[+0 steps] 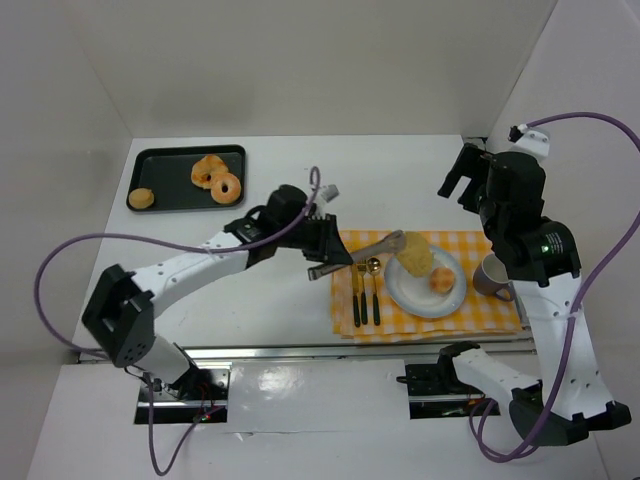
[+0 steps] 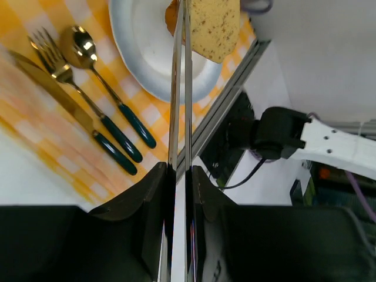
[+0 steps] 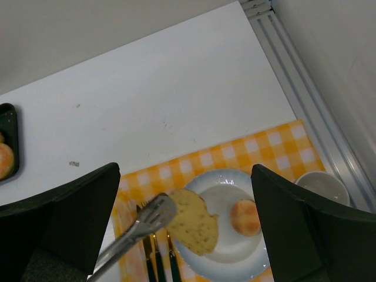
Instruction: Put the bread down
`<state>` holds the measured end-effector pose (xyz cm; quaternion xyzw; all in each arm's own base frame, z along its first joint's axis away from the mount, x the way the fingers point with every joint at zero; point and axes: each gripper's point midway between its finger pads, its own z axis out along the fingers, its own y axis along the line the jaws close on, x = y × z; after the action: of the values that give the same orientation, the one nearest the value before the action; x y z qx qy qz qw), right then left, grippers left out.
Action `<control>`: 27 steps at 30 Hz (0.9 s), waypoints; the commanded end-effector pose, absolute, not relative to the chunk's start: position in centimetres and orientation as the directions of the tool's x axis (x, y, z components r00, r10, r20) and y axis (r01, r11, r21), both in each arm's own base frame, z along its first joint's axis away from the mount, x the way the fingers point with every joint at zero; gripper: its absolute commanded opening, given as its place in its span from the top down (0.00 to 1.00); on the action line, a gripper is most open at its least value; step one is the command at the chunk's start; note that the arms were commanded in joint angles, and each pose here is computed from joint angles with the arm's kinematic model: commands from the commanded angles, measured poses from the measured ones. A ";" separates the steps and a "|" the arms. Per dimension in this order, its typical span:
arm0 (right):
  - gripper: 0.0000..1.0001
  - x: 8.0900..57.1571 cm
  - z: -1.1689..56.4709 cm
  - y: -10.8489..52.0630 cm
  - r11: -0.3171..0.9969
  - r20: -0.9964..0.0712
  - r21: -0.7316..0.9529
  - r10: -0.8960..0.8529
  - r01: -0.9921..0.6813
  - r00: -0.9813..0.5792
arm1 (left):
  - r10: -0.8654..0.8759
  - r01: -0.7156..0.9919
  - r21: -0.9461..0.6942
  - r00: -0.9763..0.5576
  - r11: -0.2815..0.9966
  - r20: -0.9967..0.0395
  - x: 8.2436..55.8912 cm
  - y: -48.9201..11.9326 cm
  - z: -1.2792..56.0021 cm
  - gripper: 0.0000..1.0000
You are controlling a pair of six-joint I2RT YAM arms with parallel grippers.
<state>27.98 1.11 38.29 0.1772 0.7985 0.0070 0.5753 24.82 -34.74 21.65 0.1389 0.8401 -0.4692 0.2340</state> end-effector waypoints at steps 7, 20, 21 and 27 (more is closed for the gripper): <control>0.00 26.4 39.5 -0.3 0.926 -0.927 0.203 0.286 0.318 -0.244 | 0.063 0.534 -0.671 -0.804 0.514 -0.591 26.3 -41.3 21.4 1.00; 0.00 26.5 39.2 -0.3 0.924 -0.923 0.206 0.293 0.323 -0.248 | 0.191 0.578 -0.604 -0.790 0.549 -0.583 25.8 -41.0 20.7 0.38; 0.00 26.5 39.2 -0.3 0.924 -0.923 0.206 0.293 0.323 -0.248 | 0.194 0.584 -0.594 -0.784 0.554 -0.589 25.9 -40.9 21.0 0.38; 0.00 26.5 39.2 -0.3 0.924 -0.923 0.206 0.293 0.323 -0.248 | 0.133 0.530 -0.448 -0.739 0.720 -0.660 30.2 -35.6 23.7 0.41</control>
<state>27.17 0.31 37.84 0.1845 0.8024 -0.0122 0.5674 27.13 -38.84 20.20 0.2024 0.8764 -0.3679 0.2359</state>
